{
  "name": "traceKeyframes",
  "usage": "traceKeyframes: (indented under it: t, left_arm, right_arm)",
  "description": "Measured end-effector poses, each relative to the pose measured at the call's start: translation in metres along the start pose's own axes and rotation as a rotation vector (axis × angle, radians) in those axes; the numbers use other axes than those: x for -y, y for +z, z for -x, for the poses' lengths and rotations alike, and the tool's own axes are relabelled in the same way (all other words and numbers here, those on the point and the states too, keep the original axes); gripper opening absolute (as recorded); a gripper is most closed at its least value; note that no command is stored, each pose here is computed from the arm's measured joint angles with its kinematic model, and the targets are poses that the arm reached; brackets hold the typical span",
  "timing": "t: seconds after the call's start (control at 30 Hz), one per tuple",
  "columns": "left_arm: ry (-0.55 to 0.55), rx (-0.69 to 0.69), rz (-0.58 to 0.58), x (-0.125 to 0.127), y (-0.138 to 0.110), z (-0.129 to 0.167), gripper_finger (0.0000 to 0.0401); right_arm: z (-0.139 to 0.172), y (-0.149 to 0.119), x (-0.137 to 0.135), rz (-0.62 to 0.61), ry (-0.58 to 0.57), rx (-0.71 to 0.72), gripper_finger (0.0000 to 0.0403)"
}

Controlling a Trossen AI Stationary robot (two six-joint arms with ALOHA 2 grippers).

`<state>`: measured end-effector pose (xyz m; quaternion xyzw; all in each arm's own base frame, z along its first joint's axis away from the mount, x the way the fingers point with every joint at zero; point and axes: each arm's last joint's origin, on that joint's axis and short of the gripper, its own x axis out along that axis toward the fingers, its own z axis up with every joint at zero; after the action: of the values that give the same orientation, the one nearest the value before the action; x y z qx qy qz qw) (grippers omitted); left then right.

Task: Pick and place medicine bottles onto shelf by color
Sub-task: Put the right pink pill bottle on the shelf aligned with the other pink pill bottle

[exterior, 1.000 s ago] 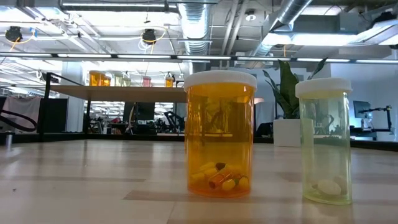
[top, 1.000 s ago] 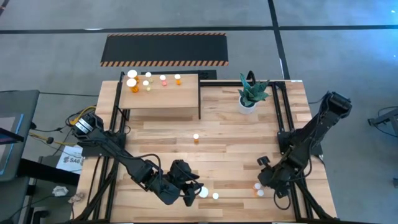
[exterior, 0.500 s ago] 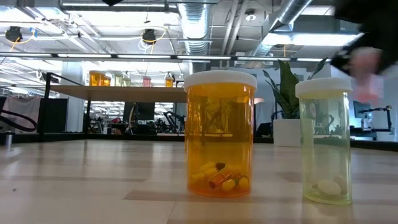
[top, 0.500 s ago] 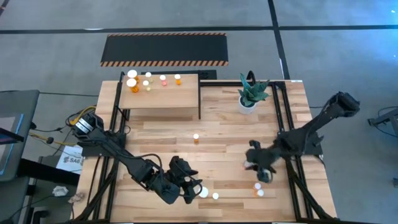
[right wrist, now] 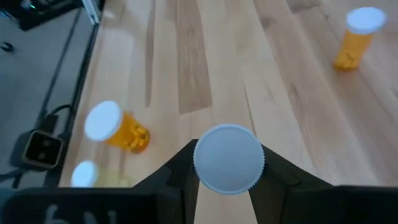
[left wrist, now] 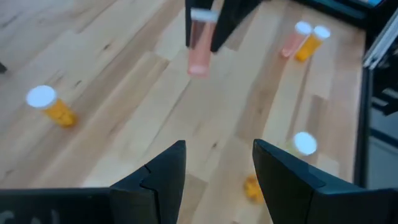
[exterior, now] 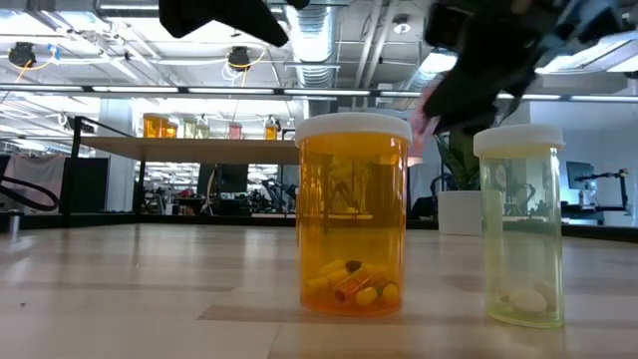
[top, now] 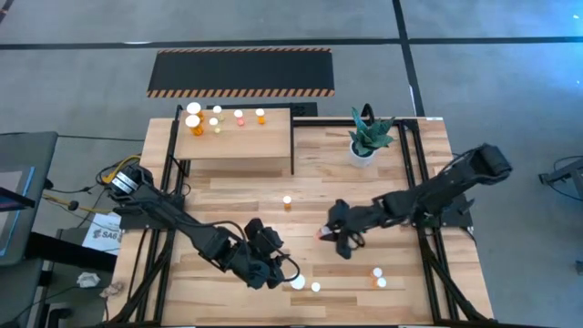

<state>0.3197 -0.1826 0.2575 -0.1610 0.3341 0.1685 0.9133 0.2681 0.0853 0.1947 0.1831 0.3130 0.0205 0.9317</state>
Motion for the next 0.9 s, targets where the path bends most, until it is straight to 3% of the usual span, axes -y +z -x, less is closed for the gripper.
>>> traceKeyframes:
  t: [0.2, 0.43, 0.67, 0.9]
  left_arm:
    - [0.016, -0.041, -0.025, -0.003, -0.003, 0.000, 0.0174]
    - [0.024, -0.052, -0.015, -0.004, -0.004, 0.000, 0.0174]
    - [0.051, -0.030, -0.003, -0.006, -0.003, -0.001, 0.0174]
    - [0.070, -0.020, 0.035, -0.010, 0.002, -0.004, 0.0174]
  right_arm:
    - [-0.038, 0.030, -0.002, -0.015, -0.115, -0.125, 0.0133]
    - [-0.067, 0.054, 0.014, -0.001, -0.275, -0.326, 0.0131]
    - [-0.089, 0.058, 0.029, 0.058, -0.296, -0.353, 0.0131]
    - [-0.095, 0.060, 0.049, 0.023, -0.342, -0.380, 0.0131]
